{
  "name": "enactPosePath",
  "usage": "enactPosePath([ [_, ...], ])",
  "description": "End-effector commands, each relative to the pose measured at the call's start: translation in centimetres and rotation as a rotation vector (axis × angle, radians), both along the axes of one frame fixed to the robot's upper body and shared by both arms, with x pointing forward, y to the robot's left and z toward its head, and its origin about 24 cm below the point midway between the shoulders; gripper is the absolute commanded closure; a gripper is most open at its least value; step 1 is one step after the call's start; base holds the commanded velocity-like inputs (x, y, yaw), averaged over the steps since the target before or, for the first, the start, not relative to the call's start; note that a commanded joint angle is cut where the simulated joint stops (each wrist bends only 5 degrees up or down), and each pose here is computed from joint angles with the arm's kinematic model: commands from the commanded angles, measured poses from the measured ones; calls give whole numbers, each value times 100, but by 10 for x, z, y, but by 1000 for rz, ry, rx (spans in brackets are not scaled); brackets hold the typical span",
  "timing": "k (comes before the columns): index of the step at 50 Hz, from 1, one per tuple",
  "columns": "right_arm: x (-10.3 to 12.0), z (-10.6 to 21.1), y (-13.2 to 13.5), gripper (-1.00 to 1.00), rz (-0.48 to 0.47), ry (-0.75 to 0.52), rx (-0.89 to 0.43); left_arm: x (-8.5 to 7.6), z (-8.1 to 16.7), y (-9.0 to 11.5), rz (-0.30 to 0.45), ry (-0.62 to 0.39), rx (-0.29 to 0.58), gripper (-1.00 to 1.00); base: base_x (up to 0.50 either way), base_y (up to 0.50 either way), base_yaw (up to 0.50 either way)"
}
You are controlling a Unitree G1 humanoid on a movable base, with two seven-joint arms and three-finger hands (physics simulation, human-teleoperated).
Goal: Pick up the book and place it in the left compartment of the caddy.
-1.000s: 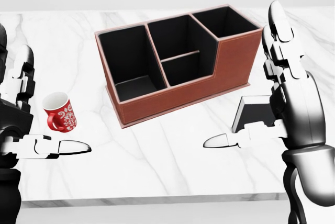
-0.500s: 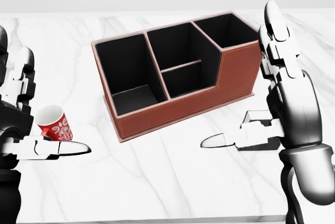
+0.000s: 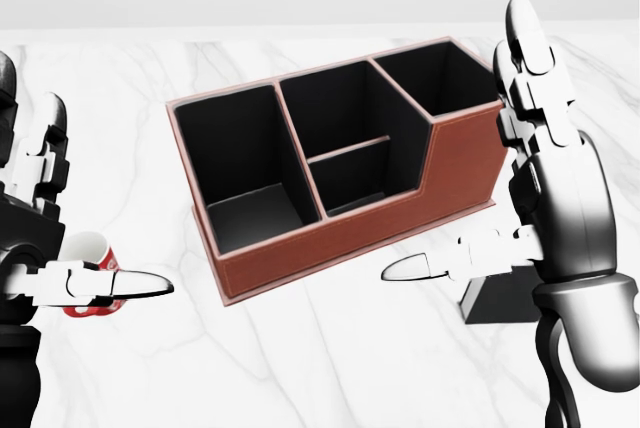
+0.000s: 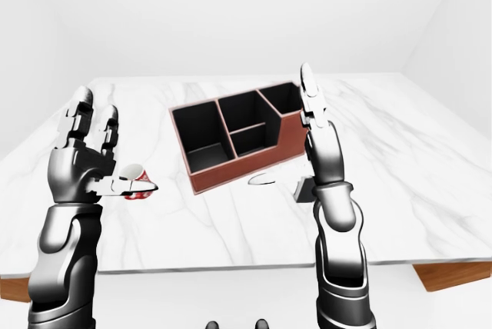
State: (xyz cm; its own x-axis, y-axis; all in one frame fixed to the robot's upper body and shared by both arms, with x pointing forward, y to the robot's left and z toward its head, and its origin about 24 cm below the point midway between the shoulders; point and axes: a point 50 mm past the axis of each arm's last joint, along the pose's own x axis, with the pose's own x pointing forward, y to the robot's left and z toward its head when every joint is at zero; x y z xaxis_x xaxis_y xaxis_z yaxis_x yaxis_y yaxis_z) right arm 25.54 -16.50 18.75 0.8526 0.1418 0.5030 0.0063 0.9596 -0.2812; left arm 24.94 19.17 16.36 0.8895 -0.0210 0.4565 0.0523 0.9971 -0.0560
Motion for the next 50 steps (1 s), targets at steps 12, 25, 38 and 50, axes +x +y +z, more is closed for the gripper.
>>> enactPosePath([
  [12,-4,5,3,-100,28,-24,10,1,-2,1,0,10,-4,-100,17,0,0],
  [25,-5,5,3,-100,34,-24,13,2,-4,2,1,21,-6,-100,17,0,0],
  [38,-5,6,3,-100,42,-31,23,4,-6,3,2,31,-9,-100,17,0,0],
  [50,-6,6,1,-100,17,-31,-6,3,-6,3,3,30,-8,-100,7,0,0],
])
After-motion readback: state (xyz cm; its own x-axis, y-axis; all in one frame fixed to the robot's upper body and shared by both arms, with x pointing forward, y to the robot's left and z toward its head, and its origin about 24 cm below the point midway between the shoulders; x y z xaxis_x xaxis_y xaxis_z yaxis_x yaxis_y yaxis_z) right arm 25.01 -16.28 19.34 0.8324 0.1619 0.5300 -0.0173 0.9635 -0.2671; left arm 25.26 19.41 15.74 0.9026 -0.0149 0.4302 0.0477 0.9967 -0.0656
